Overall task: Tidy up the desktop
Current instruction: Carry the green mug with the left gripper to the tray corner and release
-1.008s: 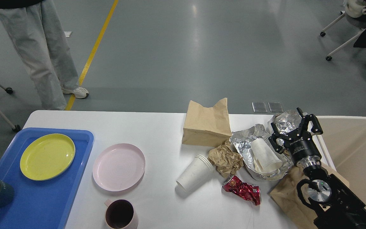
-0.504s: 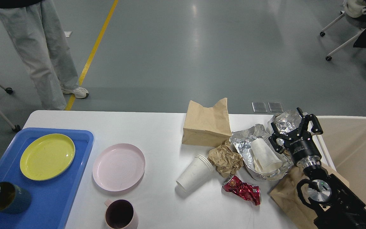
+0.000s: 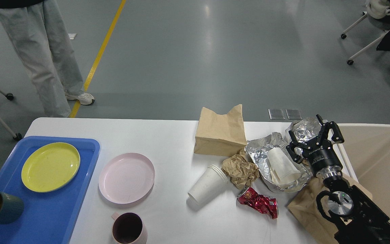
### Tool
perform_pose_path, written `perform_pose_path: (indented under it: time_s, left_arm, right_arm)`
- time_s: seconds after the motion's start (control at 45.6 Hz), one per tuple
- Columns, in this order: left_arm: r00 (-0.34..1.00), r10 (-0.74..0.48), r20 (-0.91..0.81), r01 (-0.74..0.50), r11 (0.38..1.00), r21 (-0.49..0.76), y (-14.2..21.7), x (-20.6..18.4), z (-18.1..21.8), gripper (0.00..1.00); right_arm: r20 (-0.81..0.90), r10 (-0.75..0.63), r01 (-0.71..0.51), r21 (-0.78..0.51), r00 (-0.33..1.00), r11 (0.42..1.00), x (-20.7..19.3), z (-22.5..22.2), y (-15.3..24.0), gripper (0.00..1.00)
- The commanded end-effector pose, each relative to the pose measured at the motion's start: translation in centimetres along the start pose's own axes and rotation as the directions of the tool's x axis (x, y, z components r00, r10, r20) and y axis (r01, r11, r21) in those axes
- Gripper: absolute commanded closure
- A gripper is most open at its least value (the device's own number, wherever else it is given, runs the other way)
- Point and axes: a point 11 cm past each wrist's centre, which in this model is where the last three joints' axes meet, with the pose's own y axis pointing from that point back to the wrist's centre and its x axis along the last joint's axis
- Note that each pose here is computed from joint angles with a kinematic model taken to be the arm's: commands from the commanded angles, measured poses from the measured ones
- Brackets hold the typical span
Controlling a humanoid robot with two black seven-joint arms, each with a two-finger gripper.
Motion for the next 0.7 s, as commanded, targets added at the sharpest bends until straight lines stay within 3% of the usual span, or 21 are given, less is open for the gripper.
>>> perform_pose_path:
  time_s: [0.0, 0.263, 0.329, 0.394, 0.548, 0.679]
  left_arm:
    - [1.0, -0.002, 0.0, 0.002, 1.0, -0.002, 0.0, -0.1, -0.1, 0.04]
    - [1.0, 0.005, -0.006, -0.005, 1.0, 0.011, 0.1, -0.1, -0.4, 0.05]
    - [1.0, 0.016, 0.0, -0.016, 1.0, 0.023, 0.1, -0.1, -0.8, 0.09]
    - [0.999, 0.044, 0.012, -0.044, 0.998, 0.036, 0.0, 0.0, -1.1, 0.2]
    - [0.999, 0.043, 0.034, -0.045, 0.997, 0.07, -0.6, -1.2, -1.9, 0.68]
    - [1.0, -0.008, 0.02, 0.006, 0.995, 0.101, -0.8, -2.1, -2.1, 1.0]
  right_arm:
    - [0.0, 0.001, -0.001, -0.001, 1.0, 1.0, 0.0, 0.0, 0.0, 0.0]
    - [0.0, 0.0, 0.0, 0.0, 1.0, 1.0, 0.0, 0.0, 0.0, 0.0]
    - [0.001, 0.0, 0.0, 0.001, 1.0, 1.0, 0.0, 0.0, 0.0, 0.0]
    - [0.0, 0.0, 0.0, 0.0, 1.0, 1.0, 0.0, 0.0, 0.0, 0.0]
    - [0.0, 0.0, 0.0, 0.0, 1.0, 1.0, 0.0, 0.0, 0.0, 0.0]
    - [0.0, 0.0, 0.0, 0.0, 1.0, 1.0, 0.0, 0.0, 0.0, 0.0]
